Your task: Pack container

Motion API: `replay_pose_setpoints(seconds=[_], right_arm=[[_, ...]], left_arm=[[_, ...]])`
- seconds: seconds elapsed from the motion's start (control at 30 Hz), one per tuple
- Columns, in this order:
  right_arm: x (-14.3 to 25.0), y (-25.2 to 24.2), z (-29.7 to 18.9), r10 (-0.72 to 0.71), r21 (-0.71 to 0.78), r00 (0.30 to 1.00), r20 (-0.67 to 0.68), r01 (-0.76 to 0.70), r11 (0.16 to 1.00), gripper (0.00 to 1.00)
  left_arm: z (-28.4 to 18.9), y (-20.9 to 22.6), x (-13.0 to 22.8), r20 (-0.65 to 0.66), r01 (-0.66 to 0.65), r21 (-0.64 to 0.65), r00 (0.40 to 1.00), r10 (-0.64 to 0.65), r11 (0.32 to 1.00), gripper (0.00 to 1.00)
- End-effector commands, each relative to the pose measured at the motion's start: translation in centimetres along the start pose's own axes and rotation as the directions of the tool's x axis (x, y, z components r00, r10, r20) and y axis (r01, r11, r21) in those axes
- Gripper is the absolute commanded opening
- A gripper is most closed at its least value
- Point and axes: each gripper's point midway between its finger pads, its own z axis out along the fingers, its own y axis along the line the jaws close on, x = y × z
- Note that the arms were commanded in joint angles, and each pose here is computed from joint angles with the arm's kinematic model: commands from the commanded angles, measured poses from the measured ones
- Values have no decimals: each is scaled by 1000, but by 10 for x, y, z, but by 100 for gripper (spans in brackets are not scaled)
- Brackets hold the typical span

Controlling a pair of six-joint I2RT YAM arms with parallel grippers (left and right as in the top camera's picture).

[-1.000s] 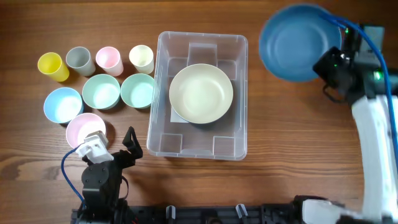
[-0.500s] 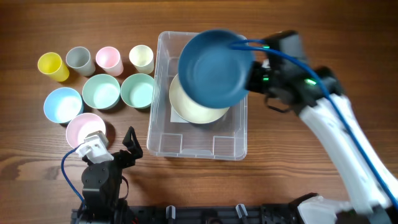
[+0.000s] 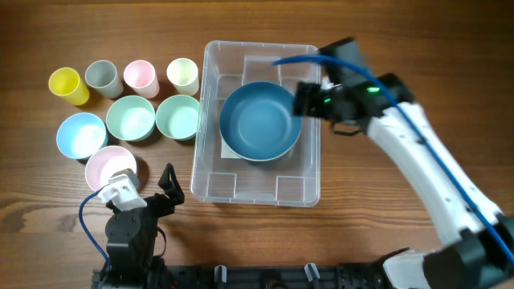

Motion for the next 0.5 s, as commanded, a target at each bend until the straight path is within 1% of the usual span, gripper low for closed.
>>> replay_pose_setpoints(seconds=[0.0,0.1,0.17,0.27,0.33,0.4,0.47], right_arm=[[-54,-68,-45,180,85,961,211,-201,976,100],[-68,-121,-53,322,121,910,262,-362,924,99],[-77,-164,-58,422,141,851,313,-481,865,100],[-80,-214,-62,566,136,742,359,-642,754,99],[-78,-233,-62,619,128,698,360,-694,709,99],[-75,-243,-60,649,113,680,340,-715,690,100],[-73,-244,-57,660,110,677,324,-720,685,99]], left_arm=[[0,-1,0,-1,-13,9,1000,13,1000,100],[0,-1,0,-1,-13,9,1000,13,1000,100],[0,-1,0,-1,-13,9,1000,13,1000,100],[0,-1,0,-1,-13,9,1000,13,1000,100],[0,-1,0,-1,-13,9,1000,13,1000,100],[0,-2,0,0,-7,15,1000,7,1000,100],[0,-13,2,-20,28,77,999,-27,997,100]])
